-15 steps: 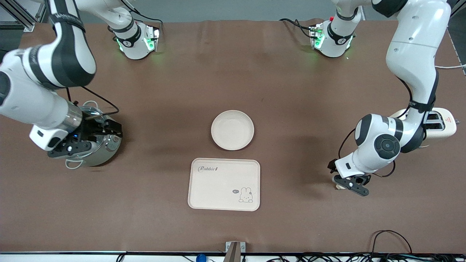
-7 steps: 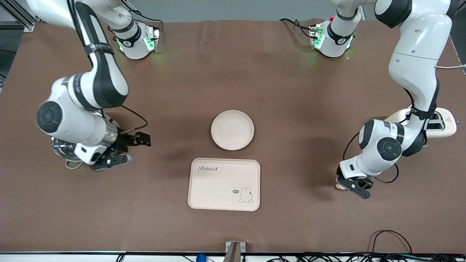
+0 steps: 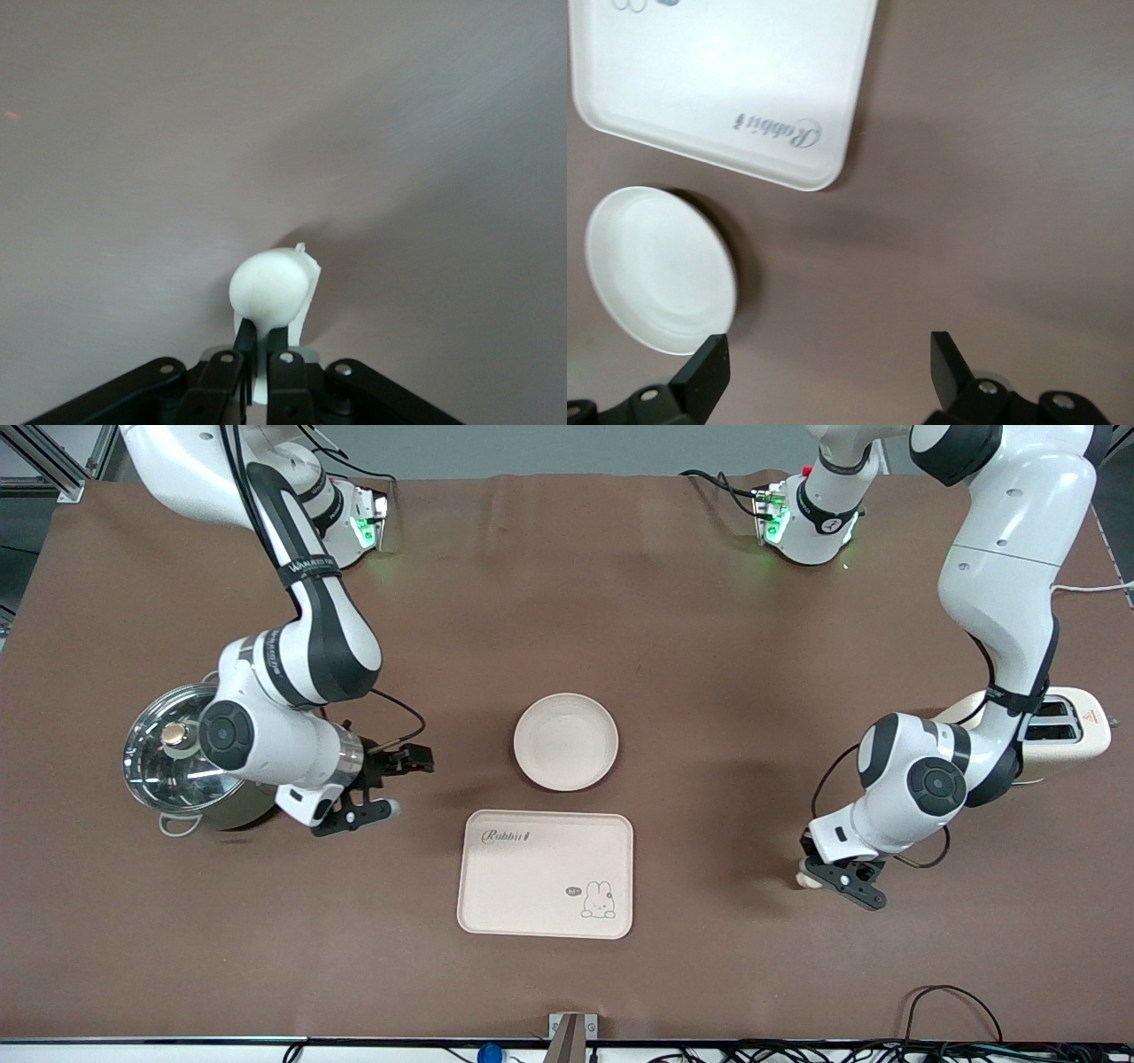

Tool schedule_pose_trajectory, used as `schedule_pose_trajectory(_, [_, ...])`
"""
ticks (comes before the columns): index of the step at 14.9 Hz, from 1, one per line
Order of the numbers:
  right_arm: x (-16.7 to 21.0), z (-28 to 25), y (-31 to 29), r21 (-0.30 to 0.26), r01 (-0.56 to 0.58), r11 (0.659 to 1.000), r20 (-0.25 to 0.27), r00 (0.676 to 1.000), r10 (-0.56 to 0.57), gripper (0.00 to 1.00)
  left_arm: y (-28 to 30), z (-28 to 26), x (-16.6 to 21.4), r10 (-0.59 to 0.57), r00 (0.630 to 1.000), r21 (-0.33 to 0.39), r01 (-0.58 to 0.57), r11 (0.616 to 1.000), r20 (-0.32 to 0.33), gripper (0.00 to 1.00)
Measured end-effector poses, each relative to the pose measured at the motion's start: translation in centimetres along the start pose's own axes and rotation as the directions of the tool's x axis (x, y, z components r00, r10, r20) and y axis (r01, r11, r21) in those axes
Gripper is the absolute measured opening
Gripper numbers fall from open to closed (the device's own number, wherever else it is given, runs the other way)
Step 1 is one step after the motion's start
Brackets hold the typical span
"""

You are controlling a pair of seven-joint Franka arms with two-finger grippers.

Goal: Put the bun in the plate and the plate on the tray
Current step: 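Carry the bun over the plate while the right gripper grips the plate rim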

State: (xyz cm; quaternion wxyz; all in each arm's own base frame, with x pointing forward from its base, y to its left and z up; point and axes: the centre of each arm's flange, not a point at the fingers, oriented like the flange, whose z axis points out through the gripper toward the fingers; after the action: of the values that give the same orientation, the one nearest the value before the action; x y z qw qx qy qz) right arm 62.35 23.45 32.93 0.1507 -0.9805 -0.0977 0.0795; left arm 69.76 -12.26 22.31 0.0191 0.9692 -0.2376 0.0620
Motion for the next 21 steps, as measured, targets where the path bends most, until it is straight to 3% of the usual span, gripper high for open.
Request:
schedule_pose_trajectory(2, [0.1,1.8,-0.4,0.024,-0.007,1.0,0.025,1.0,0.007,1.0,5.0,-2.8,1.5,-0.182,0.982,-0.049,0.185,0.982,0.052,0.07])
schedule_pose_trajectory(4, [0.0,3.6,-1.4,0.025,0.003,1.0,0.051,0.999,-0.004,0.95,12.0,-6.0,2.7,-0.34,0.935,-0.08,0.348,0.934,0.101,0.07])
schedule_pose_trajectory(8, [-0.6,7.3,-4.5,0.046,0.026,0.999,0.097,0.995,-0.03,0.89,27.6,-7.5,3.1,-0.599,0.782,-0.067,0.616,0.785,0.17,0.07])
schedule_pose_trajectory(12, [-0.8,10.2,-5.5,0.087,0.001,0.996,0.126,0.992,-0.012,0.83,39.2,-6.1,1.7,-0.733,0.652,-0.074,0.755,0.652,0.195,0.08])
schedule_pose_trajectory(15, [-0.8,12.1,-5.9,0.099,-0.012,0.995,0.138,0.99,-0.001,0.79,40.6,-4.2,1.3,-0.765,0.607,-0.073,0.791,0.607,0.214,0.32])
schedule_pose_trajectory(21, [-1.0,15.3,-8.0,0.131,-0.012,0.991,0.114,0.994,-0.003,0.62,40.1,-3.6,1.5,-0.792,0.574,-0.069,0.816,0.573,0.208,0.87])
